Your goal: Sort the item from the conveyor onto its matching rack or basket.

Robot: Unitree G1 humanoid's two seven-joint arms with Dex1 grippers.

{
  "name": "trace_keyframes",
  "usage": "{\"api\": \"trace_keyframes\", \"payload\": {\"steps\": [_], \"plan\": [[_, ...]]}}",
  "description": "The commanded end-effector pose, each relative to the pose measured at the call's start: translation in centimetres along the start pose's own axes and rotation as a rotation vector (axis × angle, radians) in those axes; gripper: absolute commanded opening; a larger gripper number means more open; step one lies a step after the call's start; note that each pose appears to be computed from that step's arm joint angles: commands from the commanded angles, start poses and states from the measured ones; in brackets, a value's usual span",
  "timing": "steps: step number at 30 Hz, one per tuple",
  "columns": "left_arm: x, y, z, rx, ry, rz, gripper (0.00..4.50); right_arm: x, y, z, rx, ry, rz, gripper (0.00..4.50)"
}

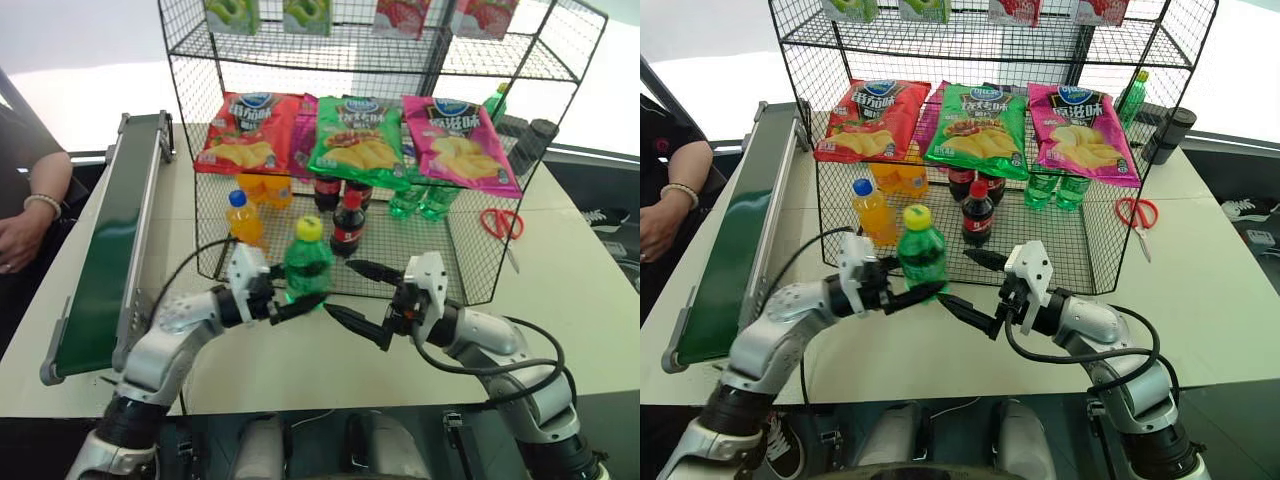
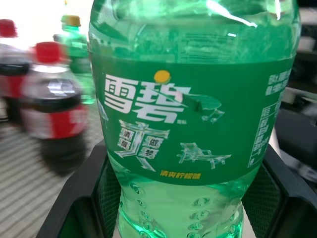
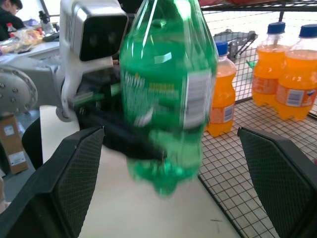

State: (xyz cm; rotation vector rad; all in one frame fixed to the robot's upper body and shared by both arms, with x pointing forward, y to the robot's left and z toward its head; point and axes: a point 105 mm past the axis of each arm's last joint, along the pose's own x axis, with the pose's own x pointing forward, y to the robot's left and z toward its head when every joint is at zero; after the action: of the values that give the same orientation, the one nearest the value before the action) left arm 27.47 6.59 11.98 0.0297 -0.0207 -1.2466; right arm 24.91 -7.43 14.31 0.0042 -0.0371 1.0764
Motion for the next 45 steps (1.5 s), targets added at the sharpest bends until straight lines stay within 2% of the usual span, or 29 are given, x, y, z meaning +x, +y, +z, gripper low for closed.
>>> {"api": "trace_keyframes", "payload": {"steps": [1, 9, 14, 17, 20, 21, 29, 33, 40, 45], "plan": [[1.7, -1.0, 1.1, 0.095, -0.026, -0.137, 2.73, 0.1, 0.2, 1.4, -0.038, -0.048, -0.012, 4.50], [3.6, -0.8, 1.5, 0.148, -0.057, -0.204, 2.73, 0.1, 0.8, 1.3, -0.020, -0.048, -0.021, 4.50], [3.8, -0.8, 1.5, 0.162, -0.063, -0.203, 2.73, 0.1, 0.7, 1.5, -0.010, -0.053, -0.024, 3.00], [3.7, -0.7, 1.7, 0.148, -0.072, -0.193, 2.73, 0.2, 0.7, 1.6, -0.016, -0.055, -0.025, 3.00], [3.5, -0.2, 1.4, 0.144, -0.056, -0.163, 4.23, 0.3, 0.3, 1.8, -0.030, -0.062, -0.042, 3.00], [3.3, 0.1, 1.0, 0.147, -0.037, -0.143, 4.44, 0.3, -0.2, 1.9, -0.040, -0.070, -0.068, 3.00], [0.2, 2.3, -1.3, 0.126, 0.040, 0.051, 4.44, -2.1, -5.3, 1.5, -0.151, -0.058, -0.363, 3.00], [0.2, 2.2, -0.2, 0.144, -0.041, 0.124, 4.44, -4.1, -8.7, -0.1, -0.176, -0.034, -0.588, 3.00], [1.5, 0.3, 1.5, 0.131, -0.119, 0.081, 4.44, -5.4, -13.2, -1.9, -0.146, -0.076, -0.877, 3.00], [2.0, -0.3, 1.9, 0.133, -0.123, 0.061, 4.44, -6.1, -16.0, -3.0, -0.090, -0.104, -1.005, 3.00]]}}
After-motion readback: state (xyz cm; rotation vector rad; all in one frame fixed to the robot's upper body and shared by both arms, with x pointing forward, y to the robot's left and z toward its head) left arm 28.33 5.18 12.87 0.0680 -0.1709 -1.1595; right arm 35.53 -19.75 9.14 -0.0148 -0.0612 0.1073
